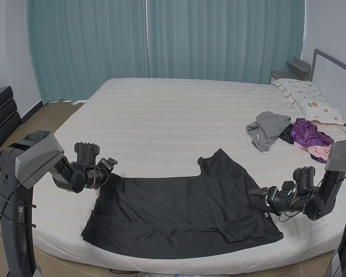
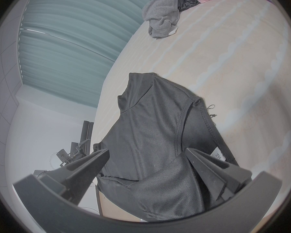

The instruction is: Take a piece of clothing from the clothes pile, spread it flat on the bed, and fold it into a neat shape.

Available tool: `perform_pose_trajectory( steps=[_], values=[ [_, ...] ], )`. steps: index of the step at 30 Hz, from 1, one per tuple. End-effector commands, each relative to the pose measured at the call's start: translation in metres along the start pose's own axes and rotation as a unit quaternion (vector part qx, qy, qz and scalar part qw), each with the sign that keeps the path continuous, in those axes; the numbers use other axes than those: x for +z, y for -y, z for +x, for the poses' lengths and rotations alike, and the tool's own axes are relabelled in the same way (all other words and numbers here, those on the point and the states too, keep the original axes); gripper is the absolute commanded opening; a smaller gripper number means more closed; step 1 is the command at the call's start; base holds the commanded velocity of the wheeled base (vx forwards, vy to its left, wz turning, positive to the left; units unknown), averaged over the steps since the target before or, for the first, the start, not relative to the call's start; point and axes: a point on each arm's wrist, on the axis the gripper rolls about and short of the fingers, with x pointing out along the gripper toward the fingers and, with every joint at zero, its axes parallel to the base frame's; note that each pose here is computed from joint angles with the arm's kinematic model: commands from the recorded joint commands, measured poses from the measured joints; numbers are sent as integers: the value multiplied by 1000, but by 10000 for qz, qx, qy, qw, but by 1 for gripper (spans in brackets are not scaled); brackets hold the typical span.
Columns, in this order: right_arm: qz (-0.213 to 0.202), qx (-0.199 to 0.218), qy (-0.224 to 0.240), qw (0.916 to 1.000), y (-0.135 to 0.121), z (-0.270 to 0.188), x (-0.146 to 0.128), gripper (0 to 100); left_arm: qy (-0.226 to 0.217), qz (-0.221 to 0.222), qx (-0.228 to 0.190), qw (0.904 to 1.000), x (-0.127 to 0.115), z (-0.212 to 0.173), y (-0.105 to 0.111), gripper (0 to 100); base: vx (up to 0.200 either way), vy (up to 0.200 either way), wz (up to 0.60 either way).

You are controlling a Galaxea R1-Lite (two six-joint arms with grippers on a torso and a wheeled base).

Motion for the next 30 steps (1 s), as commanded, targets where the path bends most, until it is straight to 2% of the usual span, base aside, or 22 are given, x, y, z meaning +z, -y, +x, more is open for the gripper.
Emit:
perform_pose_trajectory(
  steps=[1,6,13,14,15,16,17,18,21,26,30],
  values=[
    [-3,2,-11,10000,0,0,-1,100,398,-187,-163,9989,18,-11,10,100,0,0,0],
    [-2,5,0,10000,0,0,0,100,672,-325,-241,9969,31,-20,10,100,0,0,0],
    [-11,2,-11,10000,0,0,-1,100,416,-205,-293,9985,32,-22,3,100,0,0,0],
    [-7,-2,-15,10000,0,0,-1,100,188,1,-372,9991,28,-16,-2,100,0,0,0],
    [-7,-2,-15,10000,0,0,-1,100,188,1,-372,9991,28,-16,-2,100,0,0,0],
    [-11,2,-11,10000,0,0,0,100,13,336,-473,9983,24,-11,-4,100,0,0,0],
    [-11,2,-11,10000,0,0,0,100,-23,425,-498,9979,24,-11,-4,100,0,0,0],
    [-7,-2,-15,10000,0,0,-1,100,-222,690,-609,9955,21,-8,-8,100,0,0,0],
    [-7,-2,-15,10000,0,0,-1,100,-589,1025,-810,9897,18,-2,-20,100,0,0,0],
    [-25,3,-33,10000,-1,1,-2,100,-498,1594,-1090,9799,26,6,-42,100,0,0,0],
    [-21,-2,-38,10000,-1,1,-2,100,-480,1774,-1318,9741,28,10,-54,100,0,0,0]
  ],
)
